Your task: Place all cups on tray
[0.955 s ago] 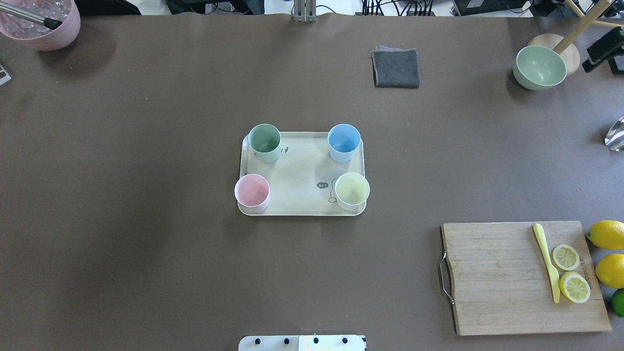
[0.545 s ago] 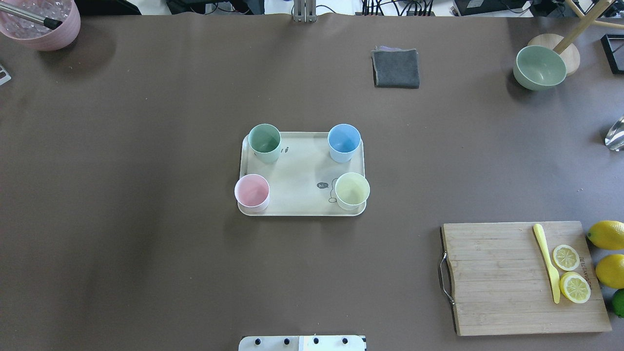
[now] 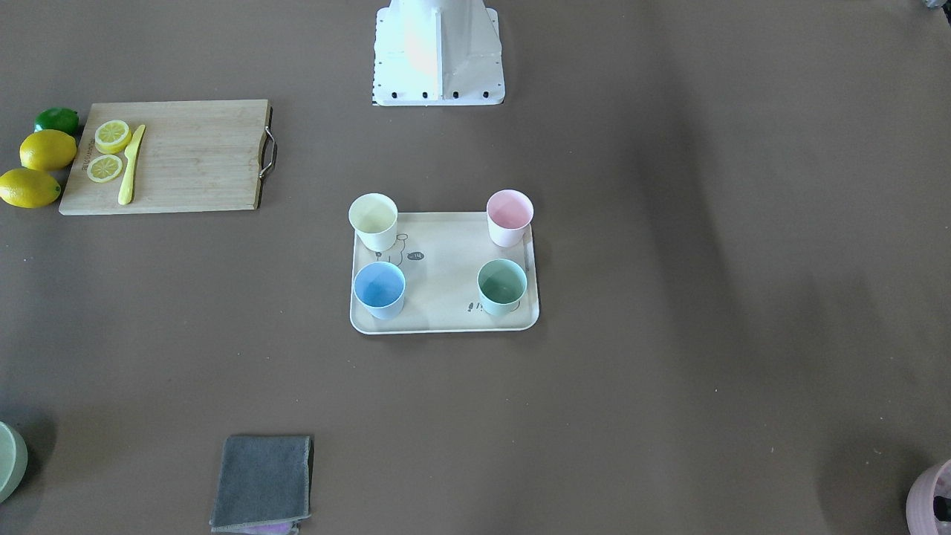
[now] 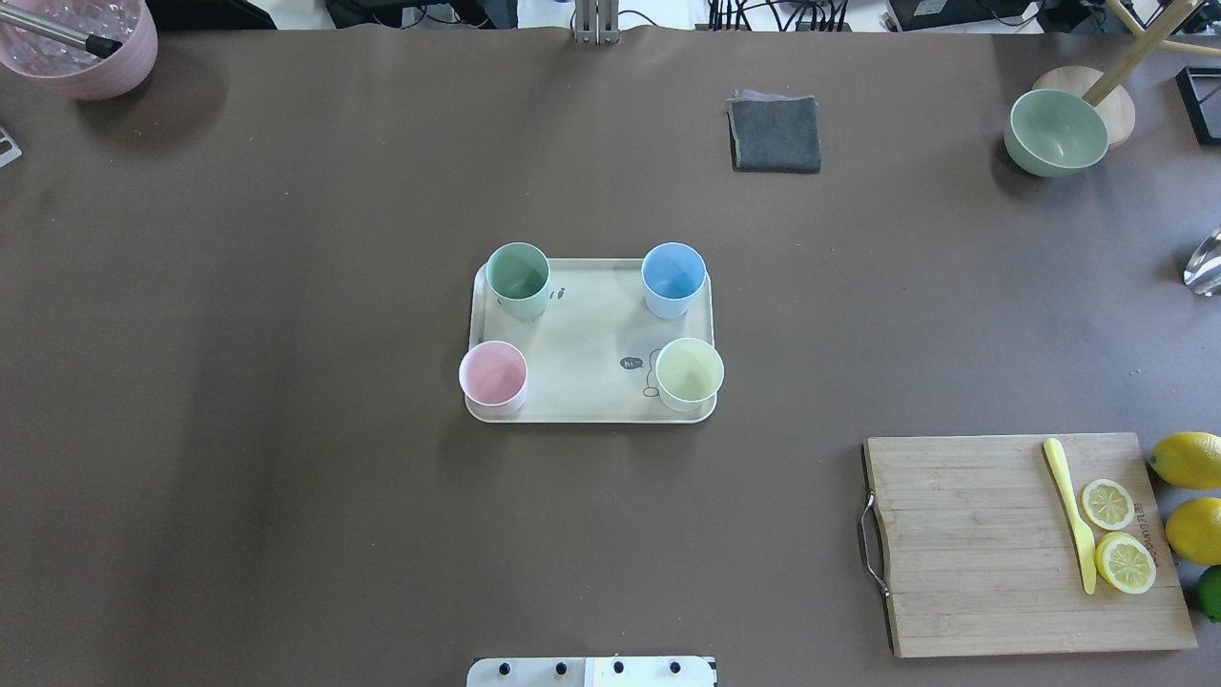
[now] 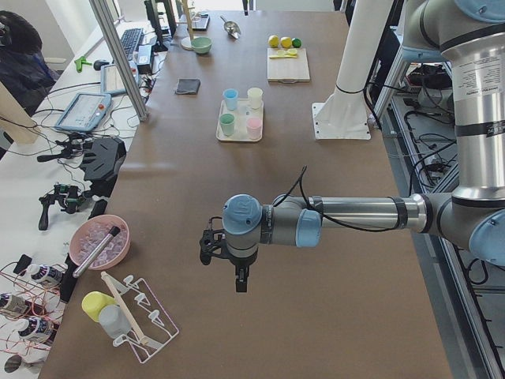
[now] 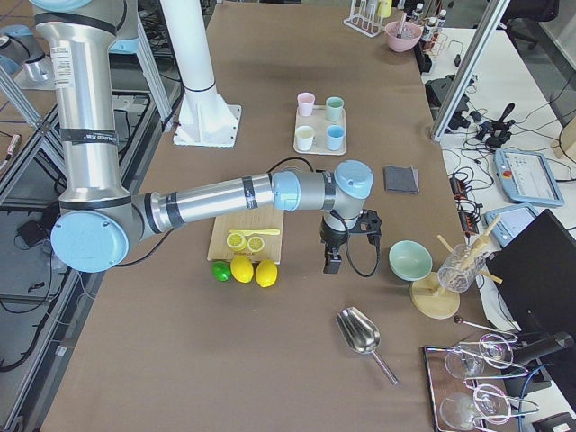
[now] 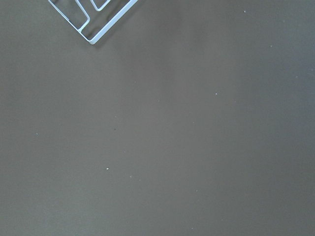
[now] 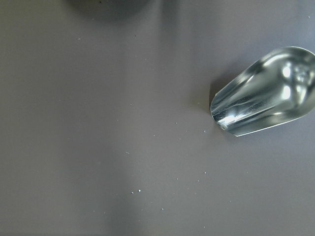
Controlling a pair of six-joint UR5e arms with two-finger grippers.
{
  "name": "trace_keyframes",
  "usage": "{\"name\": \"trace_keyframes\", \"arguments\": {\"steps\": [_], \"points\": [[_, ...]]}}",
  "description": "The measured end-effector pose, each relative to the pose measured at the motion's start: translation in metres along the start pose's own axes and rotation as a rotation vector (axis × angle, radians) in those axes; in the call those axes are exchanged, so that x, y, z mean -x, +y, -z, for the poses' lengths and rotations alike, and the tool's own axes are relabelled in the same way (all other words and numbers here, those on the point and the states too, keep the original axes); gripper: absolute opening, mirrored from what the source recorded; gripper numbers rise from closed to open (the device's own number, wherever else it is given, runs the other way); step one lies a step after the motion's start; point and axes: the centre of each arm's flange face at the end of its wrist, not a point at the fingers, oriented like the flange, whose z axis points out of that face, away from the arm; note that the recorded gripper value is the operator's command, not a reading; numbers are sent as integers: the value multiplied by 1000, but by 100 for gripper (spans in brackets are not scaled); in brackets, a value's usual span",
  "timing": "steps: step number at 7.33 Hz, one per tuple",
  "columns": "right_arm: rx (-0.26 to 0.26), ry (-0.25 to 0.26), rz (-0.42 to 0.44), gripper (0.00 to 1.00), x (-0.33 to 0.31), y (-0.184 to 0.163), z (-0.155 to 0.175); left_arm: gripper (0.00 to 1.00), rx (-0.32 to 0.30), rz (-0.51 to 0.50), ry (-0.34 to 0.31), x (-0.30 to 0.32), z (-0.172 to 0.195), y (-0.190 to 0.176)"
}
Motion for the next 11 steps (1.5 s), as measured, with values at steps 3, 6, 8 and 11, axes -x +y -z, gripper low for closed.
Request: {"name": "trace_keyframes", "arguments": {"steps": [3, 6, 8, 11], "points": [[30, 8, -16, 100, -7, 0, 10, 98, 80, -53, 2, -34, -3, -38], [55, 26, -26, 100, -64, 34, 11, 98, 113, -91, 4, -40, 2, -48], [43, 46, -101, 100, -105, 66, 16, 98, 125, -76, 2, -33, -4, -41], [24, 44, -119, 100, -112, 73, 24, 98, 136, -62, -22, -21, -9, -30]]}}
